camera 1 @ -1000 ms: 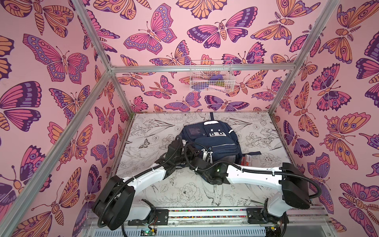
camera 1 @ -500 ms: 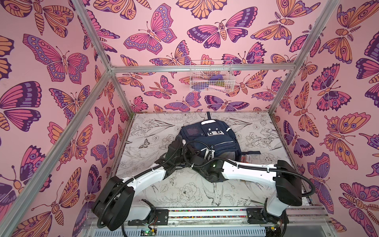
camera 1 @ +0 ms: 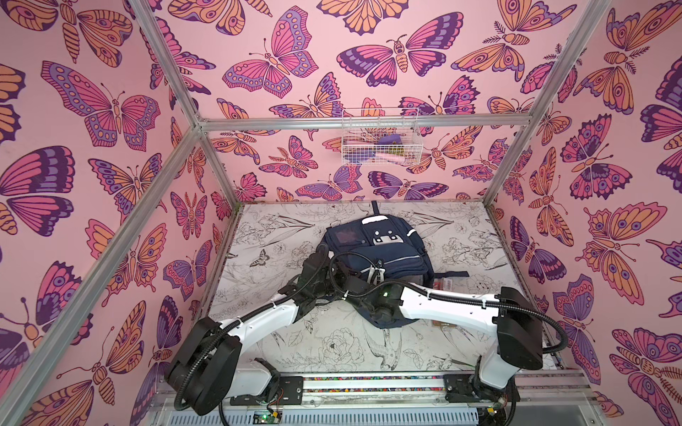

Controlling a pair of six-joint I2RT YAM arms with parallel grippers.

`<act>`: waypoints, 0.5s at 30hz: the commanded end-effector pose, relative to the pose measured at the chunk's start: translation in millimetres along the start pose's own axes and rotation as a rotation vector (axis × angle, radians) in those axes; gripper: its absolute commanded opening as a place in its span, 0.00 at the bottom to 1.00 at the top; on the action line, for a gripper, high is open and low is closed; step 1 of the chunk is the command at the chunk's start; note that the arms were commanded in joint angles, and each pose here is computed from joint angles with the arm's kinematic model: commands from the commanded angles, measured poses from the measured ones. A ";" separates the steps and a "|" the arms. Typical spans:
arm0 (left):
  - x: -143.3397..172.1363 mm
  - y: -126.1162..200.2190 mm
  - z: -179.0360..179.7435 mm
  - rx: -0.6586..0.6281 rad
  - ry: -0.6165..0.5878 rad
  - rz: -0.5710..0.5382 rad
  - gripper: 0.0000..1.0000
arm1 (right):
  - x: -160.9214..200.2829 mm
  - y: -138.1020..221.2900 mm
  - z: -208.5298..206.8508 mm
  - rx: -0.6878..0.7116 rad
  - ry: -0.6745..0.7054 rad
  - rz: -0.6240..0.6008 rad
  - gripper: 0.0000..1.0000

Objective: Pack books, pencil case, and school supplies into a backpack
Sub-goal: Zip the student bag at the center of the table.

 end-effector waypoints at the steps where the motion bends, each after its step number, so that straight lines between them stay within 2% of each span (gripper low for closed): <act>1: -1.7 3.4 -0.5 -0.034 -0.039 -0.011 0.00 | -8.5 3.5 -0.5 0.027 0.031 0.056 0.00; 5: -9.9 5.8 7.7 -0.096 -0.043 -0.082 0.00 | -9.6 19.1 -13.0 0.054 0.048 0.121 0.00; 10: -15.3 10.3 10.6 -0.196 -0.115 -0.127 0.00 | -5.8 30.4 -30.3 0.040 0.069 0.189 0.00; 15: -19.9 19.2 16.7 -0.283 -0.141 -0.177 0.00 | -5.6 38.1 -55.2 0.066 0.081 0.173 0.00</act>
Point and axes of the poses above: each gripper's point midway between its finger pads, its own y axis back along the fingers, its own z axis along the line the jaws close on, x = y × z, the point moved 10 cm from there along y, back along the fingers, and after that the axes turned 7 degrees about -y, right-handed, at the moved point
